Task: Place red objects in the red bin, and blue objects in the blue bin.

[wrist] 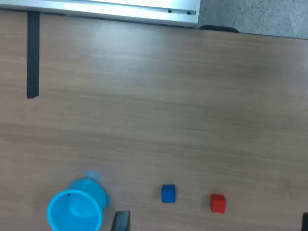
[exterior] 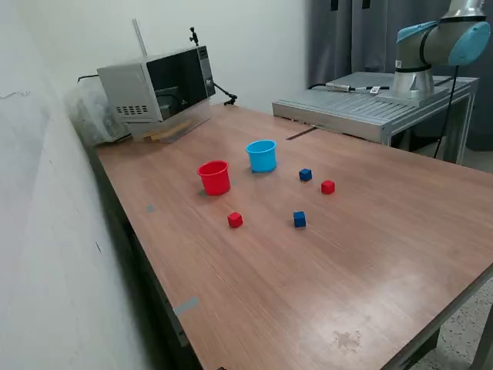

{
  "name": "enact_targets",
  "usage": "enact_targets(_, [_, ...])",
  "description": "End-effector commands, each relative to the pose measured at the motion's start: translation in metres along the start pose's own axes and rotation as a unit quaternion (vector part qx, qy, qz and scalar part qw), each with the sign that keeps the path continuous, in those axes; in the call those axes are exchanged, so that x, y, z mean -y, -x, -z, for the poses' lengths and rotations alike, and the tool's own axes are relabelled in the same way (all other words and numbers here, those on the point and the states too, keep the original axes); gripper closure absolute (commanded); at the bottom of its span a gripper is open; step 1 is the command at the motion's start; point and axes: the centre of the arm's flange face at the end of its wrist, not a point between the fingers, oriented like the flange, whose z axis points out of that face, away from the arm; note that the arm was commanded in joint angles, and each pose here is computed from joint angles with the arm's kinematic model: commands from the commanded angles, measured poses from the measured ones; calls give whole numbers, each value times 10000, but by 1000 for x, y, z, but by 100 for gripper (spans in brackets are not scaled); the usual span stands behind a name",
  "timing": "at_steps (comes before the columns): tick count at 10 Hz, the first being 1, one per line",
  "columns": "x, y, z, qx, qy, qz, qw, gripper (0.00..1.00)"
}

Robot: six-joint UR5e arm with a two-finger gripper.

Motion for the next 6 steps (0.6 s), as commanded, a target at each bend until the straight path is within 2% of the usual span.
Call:
enact_targets(1, [1,-2,1,-14,8,-7,10000,0])
enact_targets(3, [-1,-3,-1,-73,24,-144,9999,0])
enact_targets(4, [-4,-9,1,-53,191,-328,9993,0])
enact_targets(6, [-31,-13,-6,60,730,-571,9957,0])
